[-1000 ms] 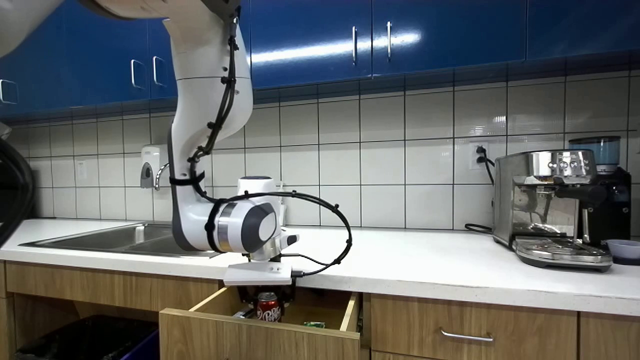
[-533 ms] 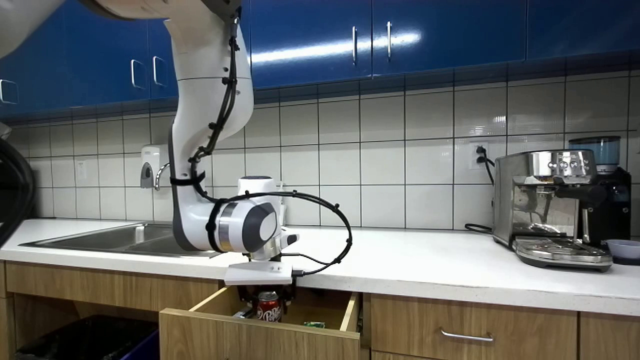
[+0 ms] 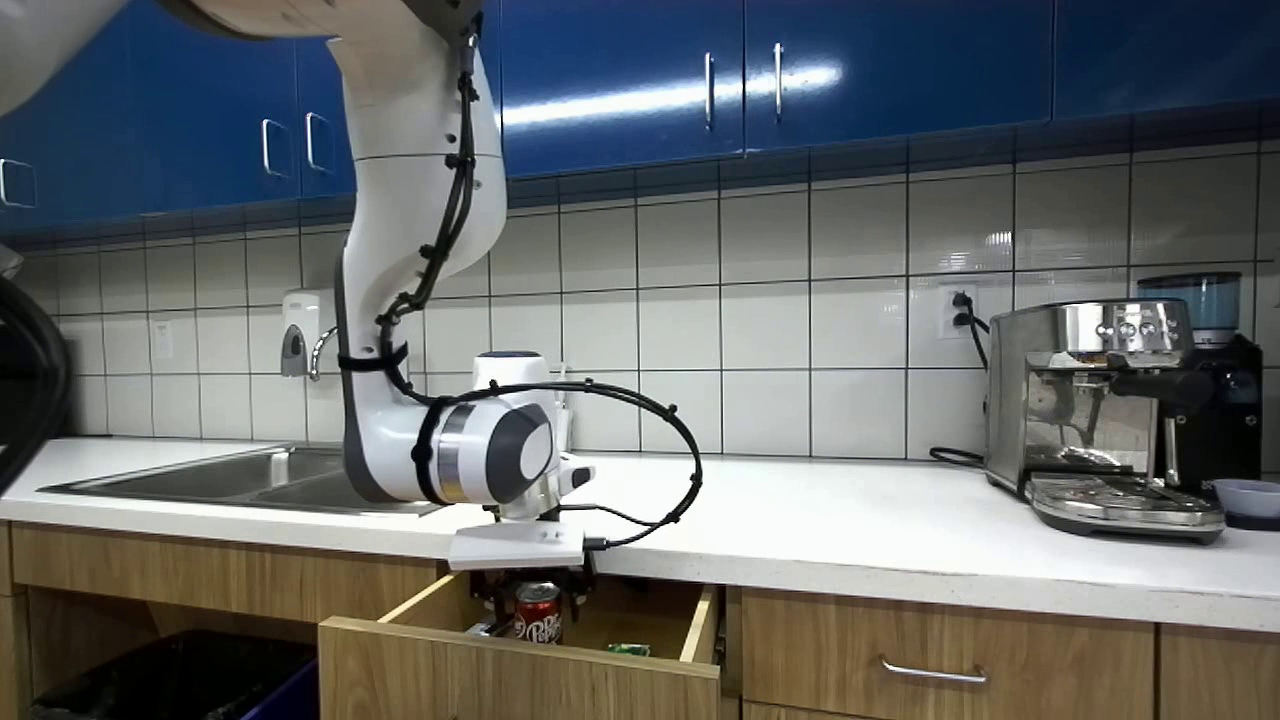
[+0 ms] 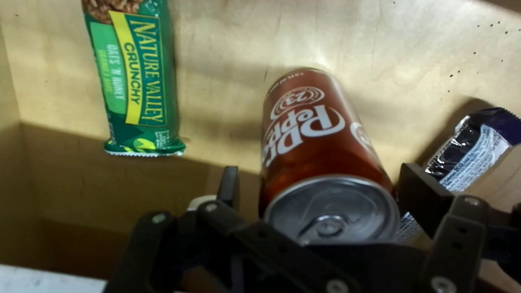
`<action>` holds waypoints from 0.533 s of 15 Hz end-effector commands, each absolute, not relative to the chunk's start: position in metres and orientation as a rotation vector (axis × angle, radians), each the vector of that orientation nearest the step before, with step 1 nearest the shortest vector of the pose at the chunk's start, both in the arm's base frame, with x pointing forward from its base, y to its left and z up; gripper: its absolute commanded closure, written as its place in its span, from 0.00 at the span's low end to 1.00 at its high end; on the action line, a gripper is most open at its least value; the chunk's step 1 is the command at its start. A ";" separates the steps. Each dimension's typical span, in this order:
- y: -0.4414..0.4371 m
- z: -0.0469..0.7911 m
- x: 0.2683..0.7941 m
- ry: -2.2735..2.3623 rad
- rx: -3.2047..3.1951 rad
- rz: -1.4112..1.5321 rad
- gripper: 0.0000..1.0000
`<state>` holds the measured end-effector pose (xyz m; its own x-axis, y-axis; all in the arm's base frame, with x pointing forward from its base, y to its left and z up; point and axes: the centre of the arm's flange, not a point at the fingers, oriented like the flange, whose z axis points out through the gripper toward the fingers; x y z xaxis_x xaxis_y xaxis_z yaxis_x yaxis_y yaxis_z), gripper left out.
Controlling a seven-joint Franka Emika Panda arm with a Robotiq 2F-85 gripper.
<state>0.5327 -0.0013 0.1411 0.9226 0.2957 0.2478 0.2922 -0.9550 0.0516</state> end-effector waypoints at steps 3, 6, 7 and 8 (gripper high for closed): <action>-0.007 0.161 0.522 0.495 3.043 0.426 0.00; -0.008 0.168 0.515 0.483 3.049 0.425 0.00; -0.007 0.171 0.513 0.484 3.052 0.422 0.00; -0.007 0.174 0.510 0.487 3.052 0.423 0.00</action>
<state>0.5262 -0.0035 0.1541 0.9185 0.3029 0.2543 0.2969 -0.9529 0.0626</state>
